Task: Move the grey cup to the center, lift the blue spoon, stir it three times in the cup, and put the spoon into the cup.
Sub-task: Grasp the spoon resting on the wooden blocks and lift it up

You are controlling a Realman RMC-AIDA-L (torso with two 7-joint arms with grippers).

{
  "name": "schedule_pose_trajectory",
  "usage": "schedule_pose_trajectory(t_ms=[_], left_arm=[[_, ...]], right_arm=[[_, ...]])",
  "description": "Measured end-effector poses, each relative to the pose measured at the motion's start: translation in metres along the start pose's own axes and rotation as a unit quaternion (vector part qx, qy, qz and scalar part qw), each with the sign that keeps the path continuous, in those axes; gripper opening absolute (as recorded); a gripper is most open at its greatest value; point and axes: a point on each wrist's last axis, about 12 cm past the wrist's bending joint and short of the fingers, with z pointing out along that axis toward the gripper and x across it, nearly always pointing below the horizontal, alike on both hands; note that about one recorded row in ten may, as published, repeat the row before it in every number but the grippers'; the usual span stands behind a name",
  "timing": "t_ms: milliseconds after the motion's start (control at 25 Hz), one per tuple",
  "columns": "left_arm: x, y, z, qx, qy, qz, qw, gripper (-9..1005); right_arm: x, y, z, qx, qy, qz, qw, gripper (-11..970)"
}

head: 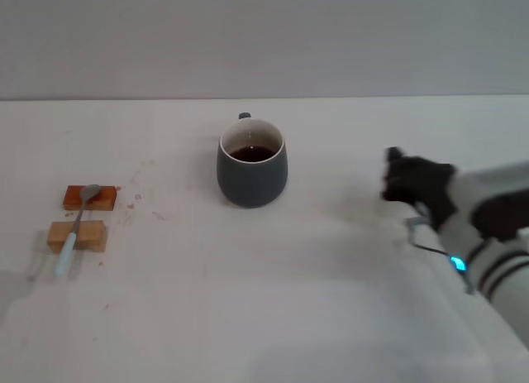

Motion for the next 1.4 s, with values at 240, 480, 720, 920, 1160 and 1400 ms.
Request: schedule_pose_trajectory(t_ms=[240, 480, 720, 920, 1160, 1400], left_arm=[[0.003, -0.014, -0.007, 0.041, 0.011, -0.009, 0.999, 778], [0.007, -0.032, -0.013, 0.096, 0.029, -0.035, 0.994, 776], [0.014, -0.04, -0.016, 0.12, 0.062, -0.046, 0.99, 775], [0.021, -0.042, -0.014, 0.122, 0.093, -0.053, 0.987, 773], [0.026, -0.044, -0.009, 0.122, 0.117, -0.05, 0.984, 772], [0.029, -0.045, -0.002, 0.122, 0.129, -0.044, 0.983, 770]], right_arm=[[0.009, -0.025, -0.03, 0.056, -0.056, 0.013, 0.997, 0], [0.015, -0.038, -0.041, 0.089, -0.059, 0.025, 0.994, 0], [0.016, -0.04, -0.043, 0.092, -0.057, 0.026, 0.994, 0], [0.017, -0.04, -0.044, 0.095, -0.057, 0.027, 0.994, 0], [0.022, -0.056, -0.065, 0.131, -0.087, 0.02, 0.987, 0], [0.024, -0.065, -0.085, 0.164, -0.12, 0.021, 0.979, 0]])
